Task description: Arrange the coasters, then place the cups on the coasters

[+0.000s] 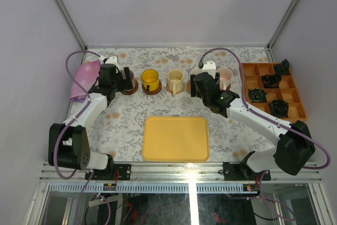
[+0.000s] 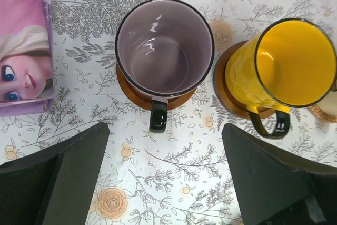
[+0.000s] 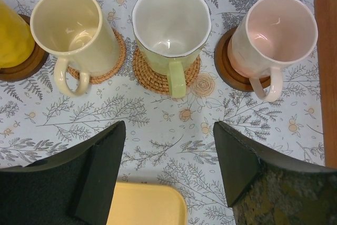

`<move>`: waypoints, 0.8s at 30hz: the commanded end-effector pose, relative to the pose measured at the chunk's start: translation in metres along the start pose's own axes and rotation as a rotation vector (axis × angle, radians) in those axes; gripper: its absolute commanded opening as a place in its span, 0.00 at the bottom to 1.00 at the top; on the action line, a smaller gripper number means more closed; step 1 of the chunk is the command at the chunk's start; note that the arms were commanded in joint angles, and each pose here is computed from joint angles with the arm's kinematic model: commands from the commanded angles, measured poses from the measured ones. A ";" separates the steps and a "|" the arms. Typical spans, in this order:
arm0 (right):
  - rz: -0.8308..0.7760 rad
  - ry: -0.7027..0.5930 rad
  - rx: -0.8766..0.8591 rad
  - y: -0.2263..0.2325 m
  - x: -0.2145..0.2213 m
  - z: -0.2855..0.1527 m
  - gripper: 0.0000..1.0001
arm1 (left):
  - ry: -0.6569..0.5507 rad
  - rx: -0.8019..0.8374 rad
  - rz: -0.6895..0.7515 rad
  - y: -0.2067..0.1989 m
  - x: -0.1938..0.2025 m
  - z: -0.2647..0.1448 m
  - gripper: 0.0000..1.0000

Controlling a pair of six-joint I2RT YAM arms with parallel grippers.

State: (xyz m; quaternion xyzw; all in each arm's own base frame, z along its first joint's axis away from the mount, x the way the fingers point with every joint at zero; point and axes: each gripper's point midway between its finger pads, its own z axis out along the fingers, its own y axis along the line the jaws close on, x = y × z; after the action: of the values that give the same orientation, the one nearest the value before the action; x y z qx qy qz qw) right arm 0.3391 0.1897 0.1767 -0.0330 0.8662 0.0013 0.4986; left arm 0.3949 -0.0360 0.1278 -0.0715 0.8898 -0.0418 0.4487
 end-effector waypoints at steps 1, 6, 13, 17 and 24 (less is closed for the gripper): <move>0.079 -0.071 0.013 -0.005 -0.030 -0.008 0.75 | -0.081 -0.004 -0.032 -0.001 -0.032 -0.025 0.93; 0.118 -0.082 0.082 -0.036 -0.037 -0.008 0.75 | -0.115 -0.020 -0.057 0.002 -0.043 -0.045 1.00; 0.166 -0.068 0.243 -0.102 -0.030 -0.011 0.76 | -0.102 -0.050 -0.143 0.006 -0.041 -0.074 1.00; 0.206 -0.074 0.330 -0.137 -0.020 -0.020 0.77 | -0.110 -0.098 -0.185 0.015 -0.036 -0.090 1.00; 0.320 -0.087 0.479 -0.200 -0.009 -0.036 0.79 | -0.123 -0.192 -0.188 0.034 -0.032 -0.109 1.00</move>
State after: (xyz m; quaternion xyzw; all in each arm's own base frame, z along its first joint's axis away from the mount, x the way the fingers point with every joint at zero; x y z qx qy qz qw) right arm 0.3328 0.0240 0.1983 0.1644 0.8375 -0.0986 0.5117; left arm 0.3351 -0.0122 0.2141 -0.1713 0.8505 -0.0295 0.4964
